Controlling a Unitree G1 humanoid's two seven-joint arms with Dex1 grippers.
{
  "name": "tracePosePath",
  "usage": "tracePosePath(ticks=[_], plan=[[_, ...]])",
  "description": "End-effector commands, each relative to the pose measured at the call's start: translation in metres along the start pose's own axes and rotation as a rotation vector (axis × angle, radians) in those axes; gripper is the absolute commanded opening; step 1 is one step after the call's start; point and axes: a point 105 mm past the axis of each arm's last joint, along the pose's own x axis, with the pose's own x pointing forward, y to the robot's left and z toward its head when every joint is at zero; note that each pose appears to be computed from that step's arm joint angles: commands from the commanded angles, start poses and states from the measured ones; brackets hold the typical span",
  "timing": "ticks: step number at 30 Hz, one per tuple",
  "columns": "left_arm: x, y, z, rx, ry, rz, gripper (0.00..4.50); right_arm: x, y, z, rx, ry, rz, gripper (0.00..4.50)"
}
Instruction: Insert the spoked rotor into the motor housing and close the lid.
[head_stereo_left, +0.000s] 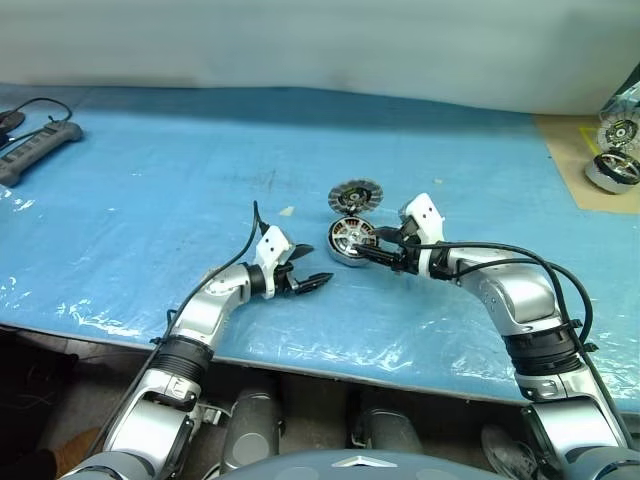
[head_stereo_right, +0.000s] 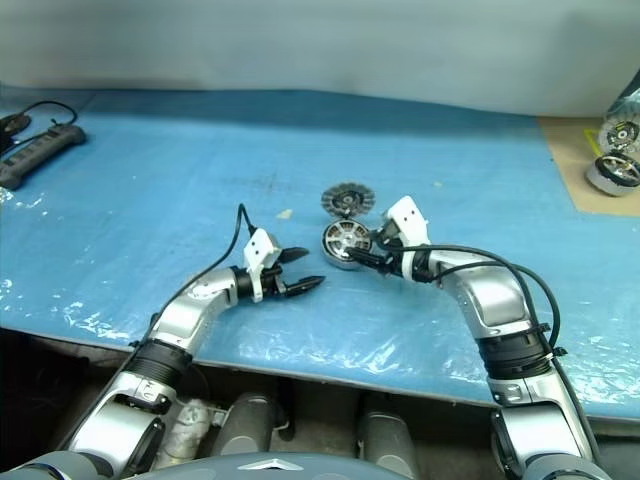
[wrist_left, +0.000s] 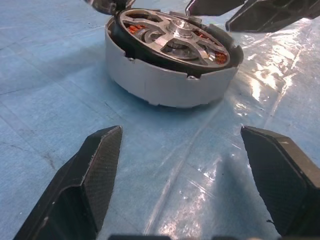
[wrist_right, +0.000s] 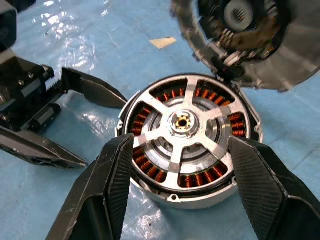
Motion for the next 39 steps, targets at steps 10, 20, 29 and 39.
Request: tracePosePath(ticks=[10,20,29,39], plan=[[-0.001,0.002,0.006,0.0,-0.026,0.007,4.05,0.016,0.005,0.028,0.029,-0.138,0.02,0.77],[-0.003,0.001,0.006,0.0,-0.024,0.005,4.05,0.039,0.007,0.037,0.018,-0.137,0.015,0.02],[-0.004,-0.001,0.006,-0.001,-0.023,0.001,4.05,0.049,-0.012,-0.036,-0.23,0.246,-0.074,0.02],[-0.004,-0.002,0.006,-0.005,-0.022,-0.003,4.05,0.044,-0.012,-0.04,-0.4,0.309,-0.058,0.02]])
